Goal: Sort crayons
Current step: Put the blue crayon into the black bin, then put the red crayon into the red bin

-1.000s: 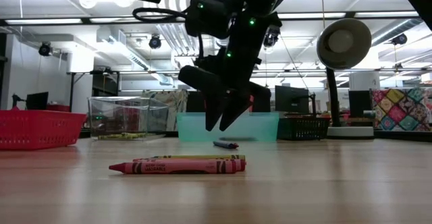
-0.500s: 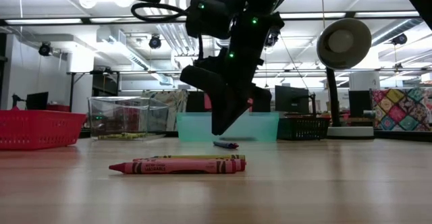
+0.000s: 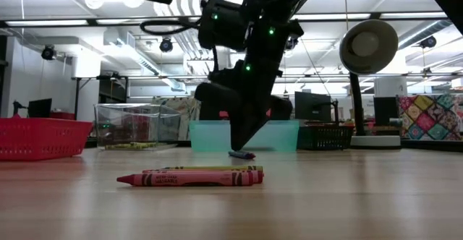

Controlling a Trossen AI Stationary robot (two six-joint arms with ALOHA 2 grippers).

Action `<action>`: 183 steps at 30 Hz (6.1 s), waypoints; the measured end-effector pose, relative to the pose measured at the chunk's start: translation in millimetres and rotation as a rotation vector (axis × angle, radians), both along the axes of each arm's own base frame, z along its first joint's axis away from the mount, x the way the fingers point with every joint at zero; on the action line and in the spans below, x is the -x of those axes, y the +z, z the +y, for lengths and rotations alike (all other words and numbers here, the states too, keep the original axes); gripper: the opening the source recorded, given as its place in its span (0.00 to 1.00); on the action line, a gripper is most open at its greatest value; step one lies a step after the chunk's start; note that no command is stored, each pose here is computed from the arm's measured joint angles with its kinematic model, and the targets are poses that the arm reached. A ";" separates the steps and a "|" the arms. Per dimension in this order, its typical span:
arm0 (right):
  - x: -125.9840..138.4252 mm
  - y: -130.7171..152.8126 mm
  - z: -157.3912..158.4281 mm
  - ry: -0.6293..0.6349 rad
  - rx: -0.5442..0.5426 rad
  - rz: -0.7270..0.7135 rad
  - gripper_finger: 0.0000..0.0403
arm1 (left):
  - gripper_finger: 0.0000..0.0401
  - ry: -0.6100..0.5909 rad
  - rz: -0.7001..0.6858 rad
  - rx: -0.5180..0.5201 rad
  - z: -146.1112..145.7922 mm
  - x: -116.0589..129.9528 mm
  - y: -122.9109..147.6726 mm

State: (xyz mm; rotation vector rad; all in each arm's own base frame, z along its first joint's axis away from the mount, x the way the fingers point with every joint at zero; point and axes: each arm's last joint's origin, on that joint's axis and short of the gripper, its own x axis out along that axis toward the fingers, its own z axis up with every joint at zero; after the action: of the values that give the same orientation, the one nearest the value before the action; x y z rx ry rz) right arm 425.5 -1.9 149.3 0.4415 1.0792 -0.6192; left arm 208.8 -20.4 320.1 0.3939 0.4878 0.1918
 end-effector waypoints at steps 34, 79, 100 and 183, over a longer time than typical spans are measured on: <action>-11.8 21.1 -3.9 0.017 -0.093 -0.033 0.30 | 0.00 0.004 0.010 0.007 0.0 0.5 -1.1; 37.1 146.3 -84.6 -0.022 0.244 0.456 0.03 | 0.00 -0.001 -0.176 0.026 0.8 5.0 54.1; 90.3 60.8 -178.8 -0.181 0.187 0.729 0.03 | 0.00 0.028 -0.025 0.060 1.6 10.8 38.5; 80.4 142.6 -90.3 -0.118 0.178 0.327 0.28 | 0.00 0.078 0.065 0.126 0.0 0.1 8.8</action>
State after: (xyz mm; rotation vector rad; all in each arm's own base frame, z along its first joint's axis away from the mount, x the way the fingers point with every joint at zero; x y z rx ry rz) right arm 345.1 -92.2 291.9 0.2545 1.3009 -0.9065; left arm 208.7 -20.4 328.9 0.2584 0.5769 0.2226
